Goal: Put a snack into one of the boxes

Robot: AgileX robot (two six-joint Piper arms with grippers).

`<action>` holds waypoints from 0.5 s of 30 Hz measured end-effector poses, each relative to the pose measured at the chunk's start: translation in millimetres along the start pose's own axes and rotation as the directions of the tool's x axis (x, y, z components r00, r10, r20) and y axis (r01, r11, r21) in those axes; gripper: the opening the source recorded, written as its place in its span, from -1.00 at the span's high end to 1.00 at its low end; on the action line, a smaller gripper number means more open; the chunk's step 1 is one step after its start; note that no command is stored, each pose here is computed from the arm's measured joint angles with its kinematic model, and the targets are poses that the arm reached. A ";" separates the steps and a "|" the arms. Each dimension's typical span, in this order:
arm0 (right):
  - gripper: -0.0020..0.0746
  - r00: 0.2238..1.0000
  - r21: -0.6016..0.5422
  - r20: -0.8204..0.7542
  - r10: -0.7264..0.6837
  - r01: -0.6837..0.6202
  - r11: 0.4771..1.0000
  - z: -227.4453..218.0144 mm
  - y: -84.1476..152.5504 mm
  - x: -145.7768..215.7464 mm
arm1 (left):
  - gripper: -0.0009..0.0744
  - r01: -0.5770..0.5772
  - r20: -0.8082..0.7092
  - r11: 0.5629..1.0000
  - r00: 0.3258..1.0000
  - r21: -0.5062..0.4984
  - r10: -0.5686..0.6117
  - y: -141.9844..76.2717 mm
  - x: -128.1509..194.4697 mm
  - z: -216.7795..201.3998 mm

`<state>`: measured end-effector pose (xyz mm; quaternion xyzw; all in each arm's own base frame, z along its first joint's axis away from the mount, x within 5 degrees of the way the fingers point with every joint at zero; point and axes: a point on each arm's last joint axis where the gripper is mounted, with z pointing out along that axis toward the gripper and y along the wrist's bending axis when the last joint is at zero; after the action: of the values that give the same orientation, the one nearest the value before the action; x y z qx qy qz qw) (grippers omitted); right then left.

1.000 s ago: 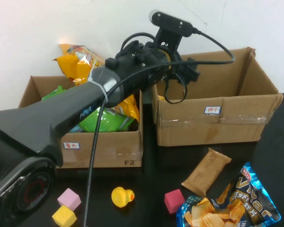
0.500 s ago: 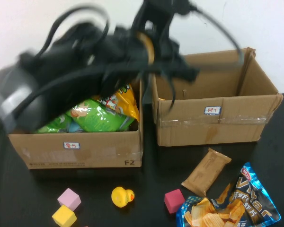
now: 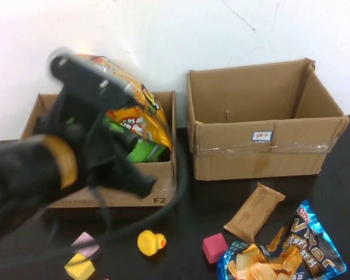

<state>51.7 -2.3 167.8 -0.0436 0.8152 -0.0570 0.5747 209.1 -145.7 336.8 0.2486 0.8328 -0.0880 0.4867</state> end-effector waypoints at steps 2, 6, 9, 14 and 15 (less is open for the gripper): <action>0.95 1.000 0.000 0.000 0.000 0.000 1.000 0.0 0.0 0.0 | 0.98 0.013 0.006 1.000 1.000 -0.013 -0.013 4.5 12.9 -11.0; 0.95 1.000 0.000 0.000 0.000 0.000 1.000 0.0 0.0 0.0 | 0.98 0.062 0.062 0.998 0.996 -0.016 -0.061 14.4 45.7 -29.3; 0.95 1.000 0.000 0.000 0.000 0.000 1.000 0.0 0.0 0.0 | 0.98 0.121 0.126 0.993 0.985 -0.019 -0.117 23.0 75.0 -42.3; 0.95 1.000 0.000 0.000 0.000 0.000 1.000 0.0 0.0 0.0 | 0.98 0.203 0.254 0.976 0.951 -0.082 -0.177 34.8 125.8 -68.4; 0.95 1.000 0.000 0.000 0.000 0.000 1.000 0.0 0.0 0.0 | 0.98 0.230 0.275 0.968 0.942 -0.103 -0.195 36.6 136.2 -73.7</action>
<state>51.7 -2.3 167.8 -0.0436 0.8152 -0.0570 0.5747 116.0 -40.9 261.6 0.1102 0.7870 -0.1163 0.5959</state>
